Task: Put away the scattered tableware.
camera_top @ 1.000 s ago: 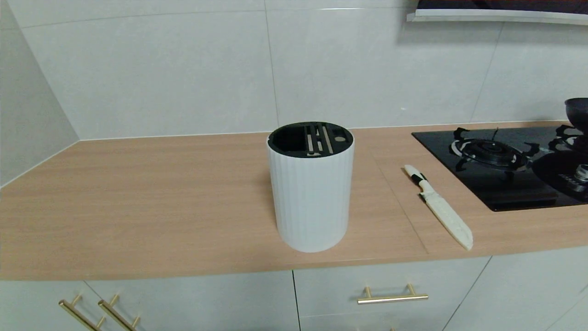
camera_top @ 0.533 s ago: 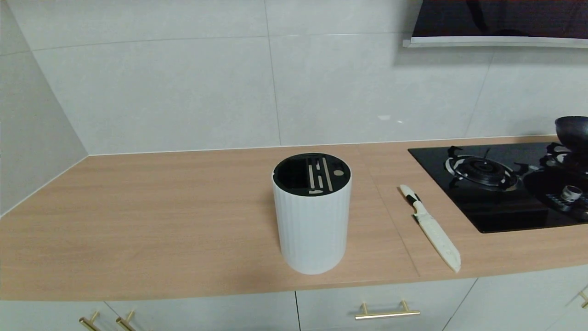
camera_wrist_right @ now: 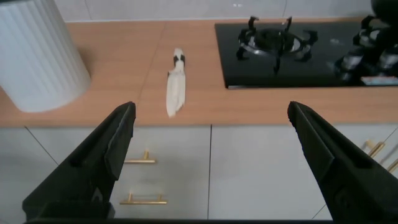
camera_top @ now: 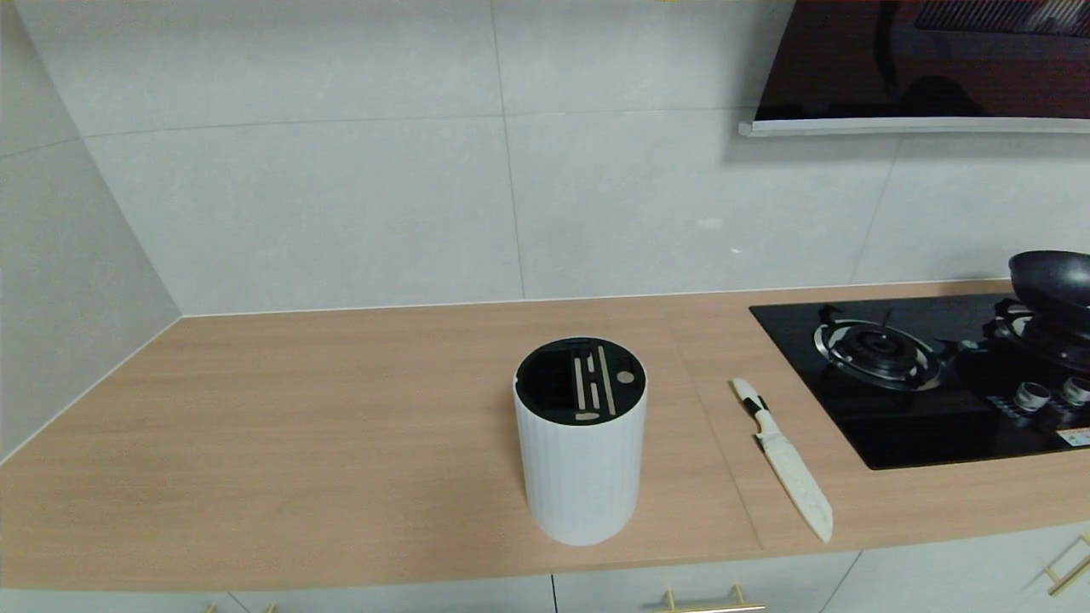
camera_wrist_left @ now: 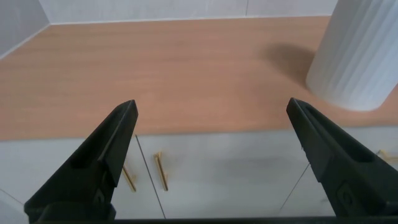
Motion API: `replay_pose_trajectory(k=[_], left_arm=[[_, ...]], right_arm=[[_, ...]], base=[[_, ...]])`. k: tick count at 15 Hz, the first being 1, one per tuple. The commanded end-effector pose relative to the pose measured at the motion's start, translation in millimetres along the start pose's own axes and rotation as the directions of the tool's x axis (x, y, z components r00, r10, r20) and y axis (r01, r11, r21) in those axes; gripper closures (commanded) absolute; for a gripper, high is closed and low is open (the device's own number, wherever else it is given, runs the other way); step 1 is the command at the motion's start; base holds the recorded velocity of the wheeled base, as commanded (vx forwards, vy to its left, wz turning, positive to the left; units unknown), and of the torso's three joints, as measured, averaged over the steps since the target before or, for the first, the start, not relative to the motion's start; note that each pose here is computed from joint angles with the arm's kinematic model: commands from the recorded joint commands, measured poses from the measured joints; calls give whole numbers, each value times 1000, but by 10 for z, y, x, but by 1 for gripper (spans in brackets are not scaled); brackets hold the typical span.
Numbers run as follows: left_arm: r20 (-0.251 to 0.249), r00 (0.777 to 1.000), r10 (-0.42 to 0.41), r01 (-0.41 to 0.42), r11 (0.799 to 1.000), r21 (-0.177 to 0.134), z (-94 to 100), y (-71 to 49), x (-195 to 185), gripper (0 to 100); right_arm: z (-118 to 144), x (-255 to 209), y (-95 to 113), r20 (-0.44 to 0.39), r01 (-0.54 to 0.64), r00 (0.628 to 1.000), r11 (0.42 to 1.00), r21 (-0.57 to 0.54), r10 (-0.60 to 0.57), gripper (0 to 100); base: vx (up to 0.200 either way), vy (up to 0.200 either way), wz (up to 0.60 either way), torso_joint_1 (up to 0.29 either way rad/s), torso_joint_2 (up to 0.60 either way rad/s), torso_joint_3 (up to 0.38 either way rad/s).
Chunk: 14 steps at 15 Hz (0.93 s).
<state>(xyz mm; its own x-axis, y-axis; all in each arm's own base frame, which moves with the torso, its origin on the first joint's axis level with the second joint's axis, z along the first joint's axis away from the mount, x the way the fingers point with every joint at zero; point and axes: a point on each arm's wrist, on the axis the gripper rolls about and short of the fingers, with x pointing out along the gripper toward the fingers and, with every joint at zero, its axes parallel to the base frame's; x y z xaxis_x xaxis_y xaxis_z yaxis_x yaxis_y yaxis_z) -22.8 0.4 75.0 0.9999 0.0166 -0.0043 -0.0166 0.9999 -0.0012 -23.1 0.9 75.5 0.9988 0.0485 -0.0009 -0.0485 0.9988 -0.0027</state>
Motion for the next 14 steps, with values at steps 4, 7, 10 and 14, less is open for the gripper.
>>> replay_pose_trajectory(k=[4, 7, 10, 14], left_arm=[[0, 1000, 2, -2, 1000, 0, 0, 0, 0, 0], [0, 1000, 0, 0, 1000, 0, 0, 0, 0, 0], [0, 1000, 2, -2, 1000, 0, 0, 0, 0, 0], [0, 1000, 2, -2, 1000, 0, 0, 0, 0, 0]], right_arm=[[1, 1, 0, -1, -1, 1000, 1000, 0, 1, 0], [-1, 1, 0, -2, 1, 1000, 1000, 3, -1, 0], [1, 1, -1, -1, 2, 1000, 1000, 0, -2, 0], [1, 1, 0, -1, 1, 1000, 1000, -2, -1, 0]], base=[[0, 0, 0, 198, -403, -209], [0, 0, 0, 106, -211, -90], [0, 0, 0, 0, 0, 0], [0, 0, 0, 0, 0, 0]])
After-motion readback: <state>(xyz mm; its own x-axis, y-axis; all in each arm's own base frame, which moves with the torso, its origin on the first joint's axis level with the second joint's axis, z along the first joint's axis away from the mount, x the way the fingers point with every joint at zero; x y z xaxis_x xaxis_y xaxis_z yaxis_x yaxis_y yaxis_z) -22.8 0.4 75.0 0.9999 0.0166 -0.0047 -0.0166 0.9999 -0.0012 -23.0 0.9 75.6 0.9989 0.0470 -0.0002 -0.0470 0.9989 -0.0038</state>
